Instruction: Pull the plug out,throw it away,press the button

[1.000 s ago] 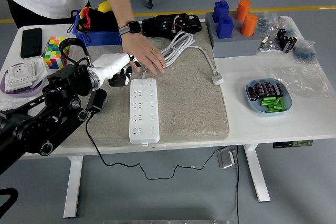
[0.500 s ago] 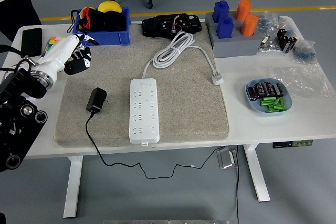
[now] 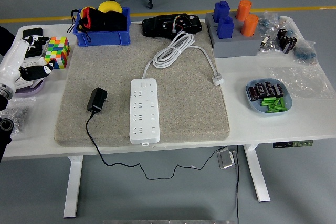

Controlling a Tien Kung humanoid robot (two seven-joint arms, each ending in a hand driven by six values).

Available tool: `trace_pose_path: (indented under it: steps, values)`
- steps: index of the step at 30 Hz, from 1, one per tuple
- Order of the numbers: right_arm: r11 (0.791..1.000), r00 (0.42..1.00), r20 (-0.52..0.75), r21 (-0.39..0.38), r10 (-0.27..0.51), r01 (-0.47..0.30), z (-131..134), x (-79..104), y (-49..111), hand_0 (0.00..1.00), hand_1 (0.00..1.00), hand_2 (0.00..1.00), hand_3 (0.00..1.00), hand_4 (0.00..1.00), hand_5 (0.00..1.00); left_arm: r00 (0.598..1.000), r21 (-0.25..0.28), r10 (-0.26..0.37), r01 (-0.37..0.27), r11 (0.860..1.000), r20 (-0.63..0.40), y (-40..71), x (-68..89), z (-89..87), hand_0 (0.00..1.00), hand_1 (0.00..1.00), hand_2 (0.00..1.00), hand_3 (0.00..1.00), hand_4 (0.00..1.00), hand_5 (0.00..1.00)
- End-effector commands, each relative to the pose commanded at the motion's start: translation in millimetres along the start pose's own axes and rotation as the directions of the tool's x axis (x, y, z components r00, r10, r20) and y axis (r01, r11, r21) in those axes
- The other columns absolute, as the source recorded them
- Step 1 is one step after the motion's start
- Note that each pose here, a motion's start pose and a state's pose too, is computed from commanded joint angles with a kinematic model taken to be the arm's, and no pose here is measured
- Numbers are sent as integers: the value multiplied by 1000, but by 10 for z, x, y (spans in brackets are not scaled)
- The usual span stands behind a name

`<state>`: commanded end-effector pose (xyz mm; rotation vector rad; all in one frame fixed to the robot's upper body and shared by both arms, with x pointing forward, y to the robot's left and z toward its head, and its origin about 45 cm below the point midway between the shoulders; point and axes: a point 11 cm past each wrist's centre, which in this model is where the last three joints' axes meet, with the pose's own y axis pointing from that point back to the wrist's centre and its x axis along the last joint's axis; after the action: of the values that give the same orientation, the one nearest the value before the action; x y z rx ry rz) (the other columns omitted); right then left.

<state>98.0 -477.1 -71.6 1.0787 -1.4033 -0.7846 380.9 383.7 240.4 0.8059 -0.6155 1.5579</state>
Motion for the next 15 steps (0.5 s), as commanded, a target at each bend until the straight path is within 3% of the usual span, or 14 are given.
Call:
trace_pose_path:
  steps: [7,15]
  values:
    - [1000,1000,-11,17,5,-5,-83,31,8,755,704,717,727,772,654,1000,41,-9,9,999,-2,19,32,-63,774,782,763,800,658,3]
    - [1000,1000,-18,1,9,-9,-22,50,3,755,704,716,728,772,654,1000,26,7,-7,1000,-6,15,79,-29,770,773,767,797,662,2]
